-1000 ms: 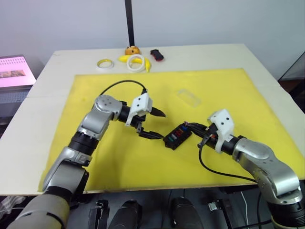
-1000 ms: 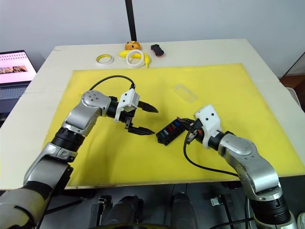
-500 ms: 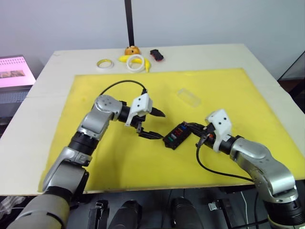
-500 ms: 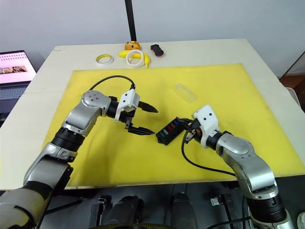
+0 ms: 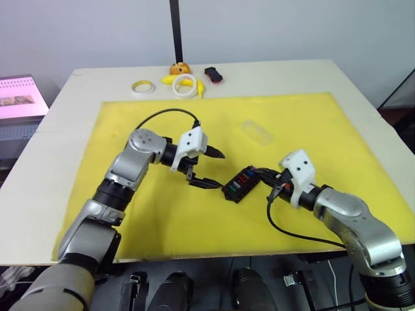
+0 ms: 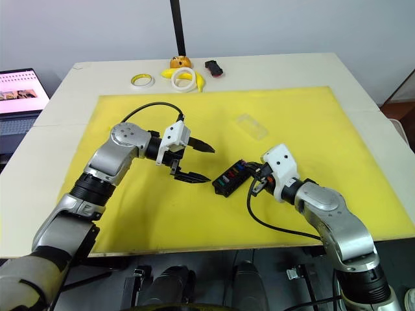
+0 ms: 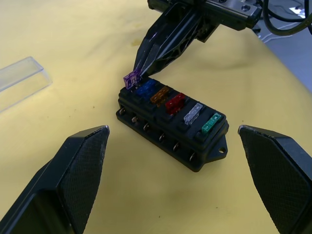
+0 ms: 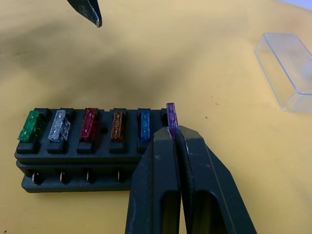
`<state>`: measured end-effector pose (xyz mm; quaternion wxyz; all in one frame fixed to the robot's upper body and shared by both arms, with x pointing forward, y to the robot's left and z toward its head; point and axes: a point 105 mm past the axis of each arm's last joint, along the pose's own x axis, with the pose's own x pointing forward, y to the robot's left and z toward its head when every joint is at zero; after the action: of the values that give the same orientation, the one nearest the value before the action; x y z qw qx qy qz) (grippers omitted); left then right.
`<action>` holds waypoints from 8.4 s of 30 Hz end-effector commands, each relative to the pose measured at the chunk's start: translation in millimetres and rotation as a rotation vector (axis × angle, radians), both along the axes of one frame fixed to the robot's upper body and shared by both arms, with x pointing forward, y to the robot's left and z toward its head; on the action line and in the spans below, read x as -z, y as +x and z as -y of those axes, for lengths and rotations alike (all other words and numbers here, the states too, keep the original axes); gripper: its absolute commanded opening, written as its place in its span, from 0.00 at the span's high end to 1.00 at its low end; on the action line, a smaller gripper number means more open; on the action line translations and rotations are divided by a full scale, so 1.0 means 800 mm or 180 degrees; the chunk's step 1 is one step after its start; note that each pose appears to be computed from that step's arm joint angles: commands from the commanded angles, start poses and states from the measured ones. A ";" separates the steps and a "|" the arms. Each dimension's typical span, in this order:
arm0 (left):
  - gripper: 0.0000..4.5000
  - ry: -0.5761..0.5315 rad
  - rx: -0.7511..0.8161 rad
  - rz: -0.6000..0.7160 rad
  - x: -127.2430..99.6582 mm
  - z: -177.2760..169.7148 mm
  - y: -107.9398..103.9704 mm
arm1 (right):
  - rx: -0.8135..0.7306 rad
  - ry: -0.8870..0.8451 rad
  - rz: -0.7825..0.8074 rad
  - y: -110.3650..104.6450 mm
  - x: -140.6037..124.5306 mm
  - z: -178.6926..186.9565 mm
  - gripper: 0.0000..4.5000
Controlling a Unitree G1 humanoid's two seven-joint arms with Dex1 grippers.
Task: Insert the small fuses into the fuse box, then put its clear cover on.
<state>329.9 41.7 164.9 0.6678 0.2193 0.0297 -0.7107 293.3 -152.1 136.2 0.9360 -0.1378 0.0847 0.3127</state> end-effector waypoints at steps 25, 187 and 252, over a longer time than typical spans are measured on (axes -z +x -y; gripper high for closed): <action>0.01 -0.0075 0.0054 0.0199 -0.016 0.003 -0.001 | -0.0314 -0.0303 0.0084 -0.002 -0.013 -0.011 1.00; 0.00 -0.0100 0.0034 0.0213 -0.014 0.006 -0.003 | -0.0465 0.0024 0.0362 0.009 -0.025 -0.008 0.99; 0.00 -0.0067 0.0006 0.0238 -0.015 0.001 -0.004 | -0.0492 0.0112 0.0497 0.015 -0.040 -0.021 0.99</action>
<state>327.8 40.4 167.9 0.6707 0.2287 0.0172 -0.7053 311.2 -140.6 146.4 0.9180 -0.1560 0.0366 0.3627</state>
